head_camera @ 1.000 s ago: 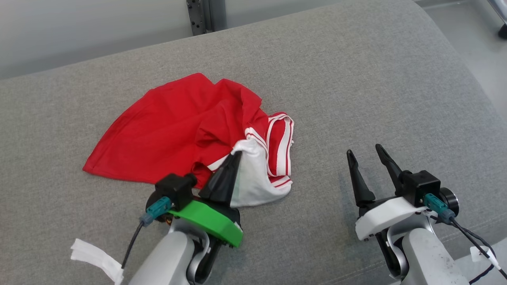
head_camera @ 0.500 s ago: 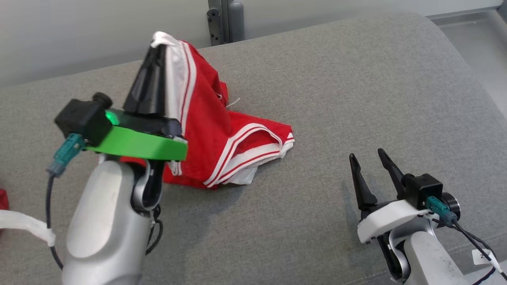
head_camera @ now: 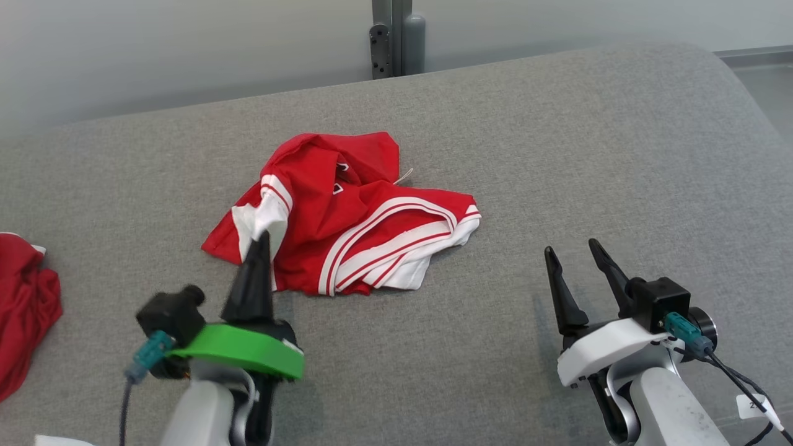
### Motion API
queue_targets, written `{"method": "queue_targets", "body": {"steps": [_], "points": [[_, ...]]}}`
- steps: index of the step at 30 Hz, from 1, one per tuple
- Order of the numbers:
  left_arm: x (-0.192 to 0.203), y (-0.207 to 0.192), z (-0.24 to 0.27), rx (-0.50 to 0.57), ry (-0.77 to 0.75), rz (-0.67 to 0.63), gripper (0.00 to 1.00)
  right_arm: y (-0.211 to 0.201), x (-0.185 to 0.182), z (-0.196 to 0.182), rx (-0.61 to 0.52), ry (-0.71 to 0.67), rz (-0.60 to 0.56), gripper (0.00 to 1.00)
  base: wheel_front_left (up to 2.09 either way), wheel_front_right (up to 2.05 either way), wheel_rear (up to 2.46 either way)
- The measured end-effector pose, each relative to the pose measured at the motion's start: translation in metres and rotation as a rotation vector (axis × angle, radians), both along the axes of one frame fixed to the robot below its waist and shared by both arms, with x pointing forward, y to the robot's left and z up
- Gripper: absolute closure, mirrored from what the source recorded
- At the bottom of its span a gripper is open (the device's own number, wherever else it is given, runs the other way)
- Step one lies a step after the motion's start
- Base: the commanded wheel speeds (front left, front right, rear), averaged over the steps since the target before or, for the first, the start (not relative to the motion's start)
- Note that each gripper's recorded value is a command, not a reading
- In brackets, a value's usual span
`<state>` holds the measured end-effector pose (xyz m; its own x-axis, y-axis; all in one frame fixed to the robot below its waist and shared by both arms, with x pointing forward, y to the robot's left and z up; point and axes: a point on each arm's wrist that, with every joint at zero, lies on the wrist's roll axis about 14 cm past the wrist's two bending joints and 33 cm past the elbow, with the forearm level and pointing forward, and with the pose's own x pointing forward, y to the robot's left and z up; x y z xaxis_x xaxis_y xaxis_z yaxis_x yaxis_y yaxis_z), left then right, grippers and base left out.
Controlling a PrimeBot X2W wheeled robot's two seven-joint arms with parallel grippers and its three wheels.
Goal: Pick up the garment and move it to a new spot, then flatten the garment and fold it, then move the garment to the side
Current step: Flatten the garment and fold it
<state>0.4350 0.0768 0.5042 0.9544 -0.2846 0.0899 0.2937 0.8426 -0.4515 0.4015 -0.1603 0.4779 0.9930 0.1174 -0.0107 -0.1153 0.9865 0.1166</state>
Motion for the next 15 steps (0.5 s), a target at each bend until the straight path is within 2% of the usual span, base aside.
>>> {"method": "queue_targets", "body": {"steps": [6,11,15], "points": [[-0.042,-0.007,-0.056,0.003,0.185,-0.032,1.0,0.021,0.001,-0.002,0.003,0.005,0.061,0.0,0.0,0.0,0.0],[-0.059,-0.008,-0.063,0.006,0.212,-0.04,1.0,0.046,0.003,0.0,0.004,-0.002,0.133,0.0,0.0,0.0,0.0],[-0.073,-0.04,-0.042,-0.047,0.164,-0.139,1.0,0.063,0.006,0.002,0.007,-0.008,0.18,0.0,0.0,0.0,0.0]]}}
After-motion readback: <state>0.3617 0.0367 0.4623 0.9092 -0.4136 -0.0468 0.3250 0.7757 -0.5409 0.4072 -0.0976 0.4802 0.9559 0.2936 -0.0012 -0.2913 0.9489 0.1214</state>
